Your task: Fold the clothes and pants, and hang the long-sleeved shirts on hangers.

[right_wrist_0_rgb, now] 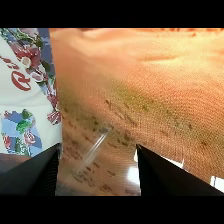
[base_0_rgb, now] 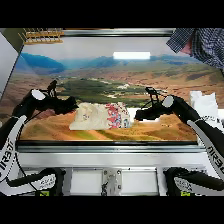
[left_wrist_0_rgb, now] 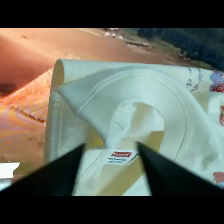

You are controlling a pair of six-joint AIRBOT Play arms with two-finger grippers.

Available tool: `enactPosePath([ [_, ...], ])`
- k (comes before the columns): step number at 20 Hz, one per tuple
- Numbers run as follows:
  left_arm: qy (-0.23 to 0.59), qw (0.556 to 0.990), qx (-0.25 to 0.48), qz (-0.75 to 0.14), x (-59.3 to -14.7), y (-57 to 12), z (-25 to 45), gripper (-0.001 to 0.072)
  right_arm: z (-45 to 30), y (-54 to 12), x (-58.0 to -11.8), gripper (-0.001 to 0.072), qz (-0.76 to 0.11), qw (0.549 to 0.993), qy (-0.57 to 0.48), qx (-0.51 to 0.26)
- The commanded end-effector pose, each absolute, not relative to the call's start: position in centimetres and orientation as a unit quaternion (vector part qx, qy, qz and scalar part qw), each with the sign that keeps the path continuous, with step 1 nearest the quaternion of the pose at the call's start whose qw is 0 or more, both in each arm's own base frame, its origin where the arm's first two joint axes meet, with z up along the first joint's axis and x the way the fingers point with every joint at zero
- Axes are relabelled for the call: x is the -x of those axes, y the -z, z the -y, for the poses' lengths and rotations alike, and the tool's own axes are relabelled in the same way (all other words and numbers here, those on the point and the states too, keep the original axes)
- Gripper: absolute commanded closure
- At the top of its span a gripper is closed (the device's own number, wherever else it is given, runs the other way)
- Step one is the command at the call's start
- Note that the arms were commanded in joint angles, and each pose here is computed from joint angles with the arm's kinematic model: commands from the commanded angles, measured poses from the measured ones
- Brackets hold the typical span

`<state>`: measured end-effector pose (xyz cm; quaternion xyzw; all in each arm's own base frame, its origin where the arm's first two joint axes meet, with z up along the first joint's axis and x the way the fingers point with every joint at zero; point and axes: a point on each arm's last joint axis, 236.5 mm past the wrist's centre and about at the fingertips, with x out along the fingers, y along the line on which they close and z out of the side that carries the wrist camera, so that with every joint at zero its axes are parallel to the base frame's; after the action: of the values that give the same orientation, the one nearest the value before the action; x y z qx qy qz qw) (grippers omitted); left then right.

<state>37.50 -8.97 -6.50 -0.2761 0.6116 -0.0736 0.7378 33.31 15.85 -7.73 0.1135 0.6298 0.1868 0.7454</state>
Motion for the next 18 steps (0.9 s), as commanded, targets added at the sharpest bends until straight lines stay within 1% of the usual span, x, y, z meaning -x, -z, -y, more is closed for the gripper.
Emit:
enactPosePath([
  [1, 0.074, 0.731, 0.294, -0.612, -37.8, 7.1, 9.7, 0.0088, -16.1, 7.7, -33.4, 0.0202, -0.627, 0.745, -0.186, -0.130],
  [4, 0.064, 0.746, 0.298, -0.592, -39.0, 6.9, 9.2, 0.0089, -16.1, 7.6, -33.4, 0.0202, -0.627, 0.745, -0.187, -0.132],
  [5, 0.059, 0.752, 0.301, -0.583, -39.5, 6.9, 9.2, 0.0128, -16.2, 7.6, -33.4, 0.0202, -0.627, 0.744, -0.187, -0.134],
  [6, 0.055, 0.759, 0.300, -0.575, -40.0, 6.8, 9.1, 0.0359, -16.3, 7.6, -33.4, 0.0202, -0.627, 0.744, -0.187, -0.136],
  [7, 0.052, 0.766, 0.300, -0.567, -40.5, 6.7, 8.8, 0.0615, -16.3, 7.6, -33.4, 0.0202, -0.627, 0.744, -0.187, -0.136],
  [8, 0.047, 0.769, 0.300, -0.562, -40.7, 6.7, 8.3, 0.0700, -16.3, 7.6, -33.3, 0.0202, -0.628, 0.743, -0.188, -0.135],
  [10, 0.042, 0.768, 0.306, -0.561, -40.9, 5.8, 6.8, 0.0700, -16.3, 7.6, -33.3, 0.0202, -0.628, 0.743, -0.188, -0.136],
  [15, 0.016, 0.785, 0.272, -0.557, -40.2, 4.2, 1.4, 0.0700, -16.3, 7.6, -33.4, 0.0202, -0.626, 0.744, -0.187, -0.136],
  [16, 0.017, 0.779, 0.274, -0.564, -39.7, 4.2, 1.2, 0.0661, -16.3, 7.6, -33.4, 0.0202, -0.627, 0.744, -0.187, -0.136],
  [17, 0.019, 0.770, 0.276, -0.575, -39.0, 4.3, 1.1, 0.0312, -16.3, 7.6, -33.4, 0.0202, -0.626, 0.744, -0.187, -0.136],
  [18, 0.031, 0.760, 0.271, -0.590, -38.0, 4.4, 1.2, 0.0133, -16.3, 7.6, -33.4, 0.0202, -0.627, 0.744, -0.187, -0.136],
])
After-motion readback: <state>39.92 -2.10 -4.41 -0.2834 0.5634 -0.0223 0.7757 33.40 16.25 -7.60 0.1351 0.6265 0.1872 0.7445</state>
